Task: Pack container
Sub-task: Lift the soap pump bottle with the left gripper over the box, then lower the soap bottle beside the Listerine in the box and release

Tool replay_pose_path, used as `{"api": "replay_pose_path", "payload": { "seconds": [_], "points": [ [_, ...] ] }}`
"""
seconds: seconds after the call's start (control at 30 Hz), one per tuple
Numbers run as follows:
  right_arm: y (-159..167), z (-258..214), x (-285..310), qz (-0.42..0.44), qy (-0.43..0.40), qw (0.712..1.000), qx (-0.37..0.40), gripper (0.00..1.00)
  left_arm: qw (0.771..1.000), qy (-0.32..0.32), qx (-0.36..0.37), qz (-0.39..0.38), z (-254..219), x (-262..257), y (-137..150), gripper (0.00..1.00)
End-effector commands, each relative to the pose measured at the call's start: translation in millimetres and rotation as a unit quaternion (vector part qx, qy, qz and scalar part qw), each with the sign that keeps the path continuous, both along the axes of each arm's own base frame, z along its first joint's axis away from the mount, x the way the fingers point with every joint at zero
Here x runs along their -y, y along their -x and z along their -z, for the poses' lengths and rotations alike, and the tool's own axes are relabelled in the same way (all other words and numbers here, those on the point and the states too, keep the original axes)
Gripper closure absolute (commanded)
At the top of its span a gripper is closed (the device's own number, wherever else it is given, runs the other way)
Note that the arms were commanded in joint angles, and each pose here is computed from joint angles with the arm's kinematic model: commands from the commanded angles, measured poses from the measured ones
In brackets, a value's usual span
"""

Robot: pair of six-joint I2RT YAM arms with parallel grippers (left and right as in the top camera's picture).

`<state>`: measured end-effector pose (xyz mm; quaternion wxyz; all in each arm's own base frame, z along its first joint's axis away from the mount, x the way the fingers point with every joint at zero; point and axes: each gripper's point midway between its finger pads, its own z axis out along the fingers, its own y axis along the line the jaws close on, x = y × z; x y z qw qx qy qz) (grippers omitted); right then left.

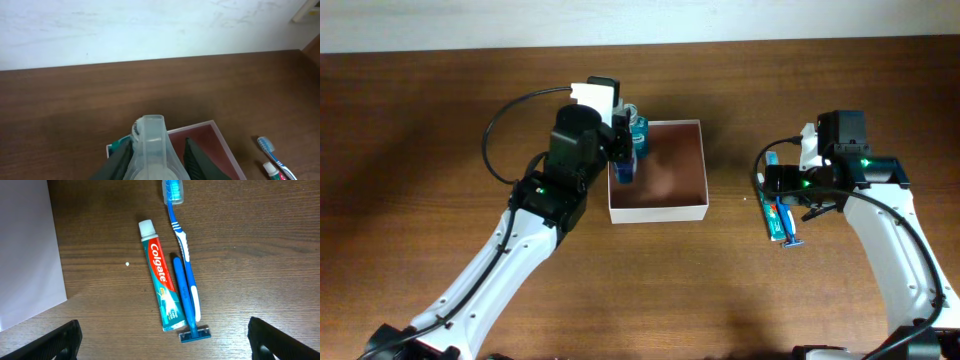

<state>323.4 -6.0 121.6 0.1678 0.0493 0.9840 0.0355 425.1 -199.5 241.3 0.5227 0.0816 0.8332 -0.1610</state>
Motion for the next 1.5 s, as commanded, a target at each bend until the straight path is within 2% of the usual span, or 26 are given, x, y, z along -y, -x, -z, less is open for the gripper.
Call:
{"api": "replay_pose_path", "payload": {
  "seconds": [0.0,0.2,0.53,0.8,1.47],
  "points": [
    [-4,-4,0,-0.001,0.003,1.0,0.007,0.02,1.0,0.005,0.018,0.014,-13,12,-6,0.7],
    [-4,-4,0,-0.001,0.003,1.0,0.007,0.02,1.0,-0.006,0.006,0.016,6,17,-11,0.7],
    [-4,-4,0,-0.001,0.003,1.0,0.007,0.02,0.999,-0.035,0.025,0.003,3,10,-16,0.67],
    [-4,-4,0,-0.001,0.003,1.0,0.007,0.02,0.997,-0.059,0.032,-0.036,8,7,-19,0.67],
    [-4,-4,0,-0.001,0.003,1.0,0.007,0.02,0.996,-0.074,0.025,-0.045,23,13,-21,0.66]
  ]
}}
